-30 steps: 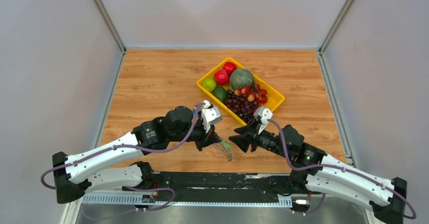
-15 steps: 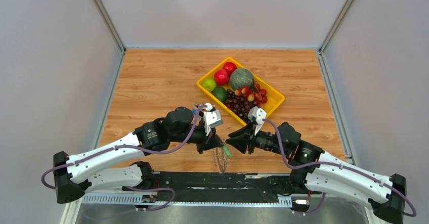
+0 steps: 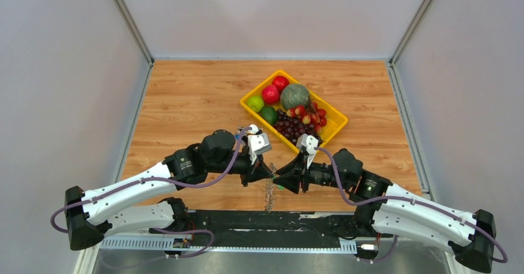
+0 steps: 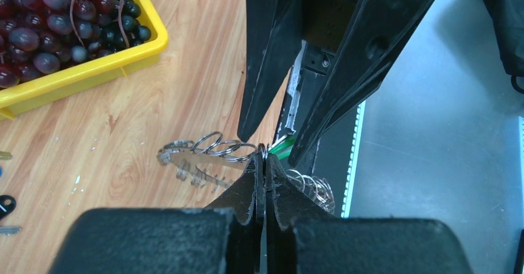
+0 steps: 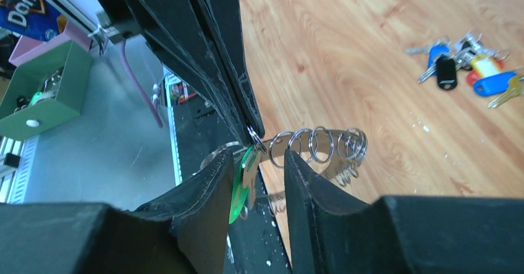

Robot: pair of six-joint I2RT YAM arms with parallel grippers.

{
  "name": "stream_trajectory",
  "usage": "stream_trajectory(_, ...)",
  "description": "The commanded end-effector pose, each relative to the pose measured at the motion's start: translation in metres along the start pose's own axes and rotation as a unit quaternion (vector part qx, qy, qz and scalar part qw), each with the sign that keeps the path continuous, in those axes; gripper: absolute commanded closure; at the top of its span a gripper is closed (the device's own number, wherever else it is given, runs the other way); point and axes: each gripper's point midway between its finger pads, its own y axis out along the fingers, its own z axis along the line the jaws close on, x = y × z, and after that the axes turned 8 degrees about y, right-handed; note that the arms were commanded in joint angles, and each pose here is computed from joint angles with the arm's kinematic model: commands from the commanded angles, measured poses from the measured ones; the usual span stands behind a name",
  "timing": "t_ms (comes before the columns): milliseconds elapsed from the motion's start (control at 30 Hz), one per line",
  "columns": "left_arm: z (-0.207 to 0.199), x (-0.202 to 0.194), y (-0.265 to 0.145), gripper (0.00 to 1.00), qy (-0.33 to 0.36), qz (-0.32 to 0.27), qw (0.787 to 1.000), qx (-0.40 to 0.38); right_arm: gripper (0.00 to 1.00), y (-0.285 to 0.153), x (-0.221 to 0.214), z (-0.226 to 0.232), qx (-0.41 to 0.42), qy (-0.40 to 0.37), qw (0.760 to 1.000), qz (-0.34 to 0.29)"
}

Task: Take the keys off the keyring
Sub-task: Remove the key from the keyring.

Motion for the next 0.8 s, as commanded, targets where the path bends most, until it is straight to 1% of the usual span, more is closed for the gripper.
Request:
stream_trajectory(0,-0.005,0.024,-0.005,1.0,0.009,-0.046,0.999,-0.012,0.61,0.005,0.013,0.021,0.042,0.008,0.999,0.001)
stream_trajectory(67,-0.006,0.025,-0.006,1.0,0.009,-0.048,0.999,-0.014,0.63,0.007,0.011,0.021,0.044,0.009,0.999,0.007)
stream_trajectory(100,-0.006,0.025,-0.007,1.0,0.009,-0.049,0.999,-0.014,0.66,0.008,0.011,0.019,0.042,0.01,0.999,0.008)
stream_trajectory(133,-0.007,0.025,-0.007,1.0,0.009,-0.051,0.999,-0.017,0.72,0.009,0.011,0.018,0.039,0.012,0.999,0.007)
stream_trajectory(167,-0.008,0.025,-0.007,1.0,0.009,-0.052,0.998,-0.018,0.8,0.009,0.012,0.018,0.037,0.012,0.999,0.006)
stream_trajectory(300,-0.009,0.025,-0.008,1.0,0.009,-0.055,0.998,-0.021,0.99,0.009,0.014,0.02,0.043,0.011,0.999,0.002)
stream_trajectory(433,-0.005,0.022,-0.006,1.0,0.005,-0.058,0.998,-0.013,1.0,0.006,0.019,0.024,0.047,0.012,0.999,-0.005)
stream_trajectory(567,0.002,0.017,-0.004,0.99,-0.013,-0.067,0.998,-0.005,1.0,-0.001,0.034,0.025,0.031,0.026,0.999,-0.028)
stream_trajectory(633,0.007,0.015,-0.004,0.98,-0.02,-0.074,0.997,-0.001,1.0,-0.004,0.031,0.021,0.011,0.041,0.999,-0.014)
stream_trajectory(767,0.016,0.015,-0.009,0.91,-0.034,-0.102,0.994,0.017,1.0,-0.004,0.036,0.023,-0.006,0.059,0.998,0.009)
